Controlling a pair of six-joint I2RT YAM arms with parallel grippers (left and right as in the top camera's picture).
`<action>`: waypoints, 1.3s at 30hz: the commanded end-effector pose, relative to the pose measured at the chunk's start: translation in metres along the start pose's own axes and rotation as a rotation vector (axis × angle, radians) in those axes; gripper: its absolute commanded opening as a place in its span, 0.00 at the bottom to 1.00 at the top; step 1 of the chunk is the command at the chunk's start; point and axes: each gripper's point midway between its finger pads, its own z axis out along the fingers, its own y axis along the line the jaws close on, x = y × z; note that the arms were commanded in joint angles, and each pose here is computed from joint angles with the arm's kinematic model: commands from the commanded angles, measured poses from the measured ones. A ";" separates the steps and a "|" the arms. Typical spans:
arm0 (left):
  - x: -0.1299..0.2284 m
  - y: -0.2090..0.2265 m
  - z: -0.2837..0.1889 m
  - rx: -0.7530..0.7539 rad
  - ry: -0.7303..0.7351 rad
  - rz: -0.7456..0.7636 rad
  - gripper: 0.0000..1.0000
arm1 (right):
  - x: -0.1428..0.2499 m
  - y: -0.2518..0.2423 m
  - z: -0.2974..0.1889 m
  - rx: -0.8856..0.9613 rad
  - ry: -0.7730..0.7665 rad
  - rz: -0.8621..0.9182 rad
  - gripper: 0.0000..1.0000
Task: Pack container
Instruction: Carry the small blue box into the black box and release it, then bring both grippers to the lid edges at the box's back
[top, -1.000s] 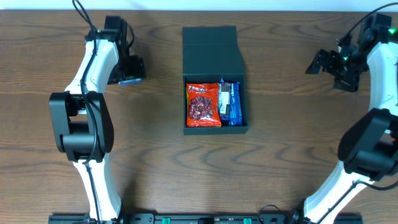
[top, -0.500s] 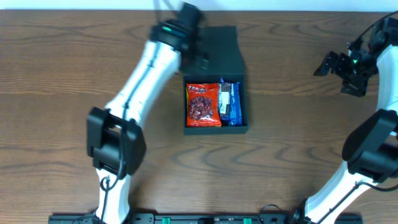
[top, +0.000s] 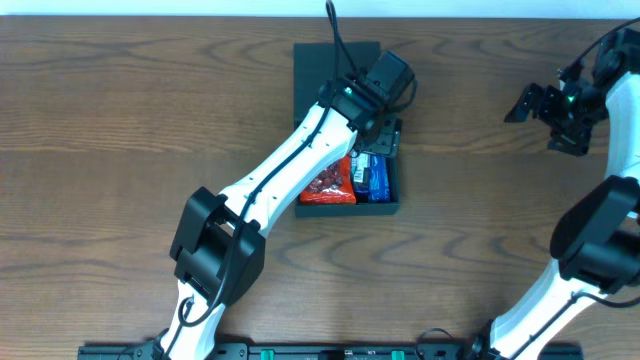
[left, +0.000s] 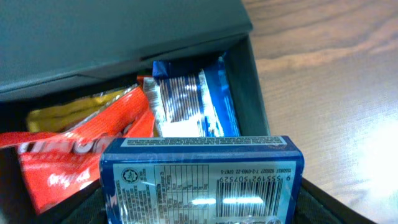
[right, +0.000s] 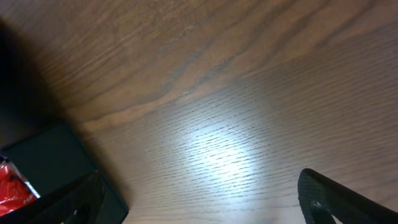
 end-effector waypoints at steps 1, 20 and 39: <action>0.005 -0.001 0.007 0.019 0.009 -0.057 0.27 | -0.004 0.001 -0.003 -0.010 -0.012 -0.018 0.99; 0.006 0.001 0.017 0.019 0.022 -0.068 0.91 | -0.001 0.005 -0.003 -0.029 0.000 -0.015 0.99; -0.093 0.085 -0.072 -0.128 -0.235 -0.155 0.79 | 0.000 0.057 -0.002 -0.222 -0.010 -0.167 0.45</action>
